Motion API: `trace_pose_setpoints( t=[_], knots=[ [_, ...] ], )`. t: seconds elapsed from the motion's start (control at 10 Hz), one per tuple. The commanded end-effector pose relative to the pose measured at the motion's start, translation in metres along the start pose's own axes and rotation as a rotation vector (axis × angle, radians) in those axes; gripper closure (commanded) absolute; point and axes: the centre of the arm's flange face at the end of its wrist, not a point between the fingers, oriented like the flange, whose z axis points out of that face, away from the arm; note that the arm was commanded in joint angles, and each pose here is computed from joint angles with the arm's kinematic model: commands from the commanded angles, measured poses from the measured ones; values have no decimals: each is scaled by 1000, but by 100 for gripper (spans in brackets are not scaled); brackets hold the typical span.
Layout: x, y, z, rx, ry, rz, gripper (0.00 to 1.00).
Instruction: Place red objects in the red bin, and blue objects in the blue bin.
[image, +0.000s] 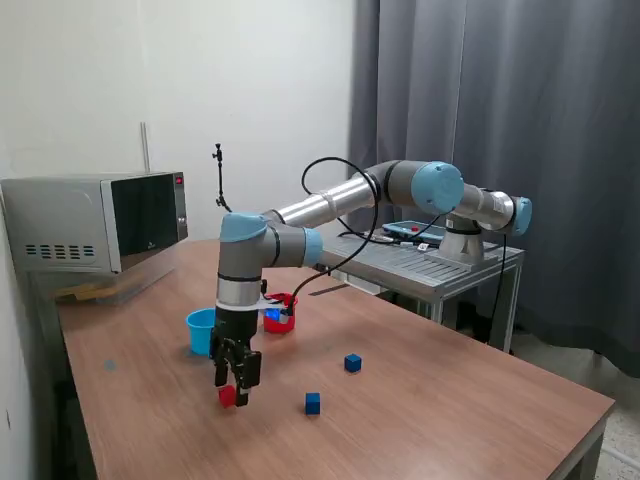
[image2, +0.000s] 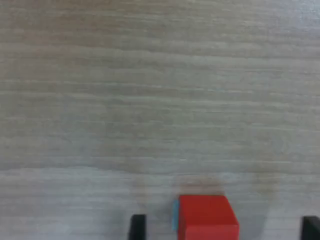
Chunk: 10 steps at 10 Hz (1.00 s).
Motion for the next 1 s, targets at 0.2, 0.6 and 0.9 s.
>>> trace_pose_setpoints(
  t=[0.2, 0.6, 0.9],
  knots=[
    [1, 0, 0, 1, 0, -1, 100],
    [5, 0, -1, -2, -2, -6, 100],
    [14, 13, -78, -84, -18, -18, 100]
  ],
)
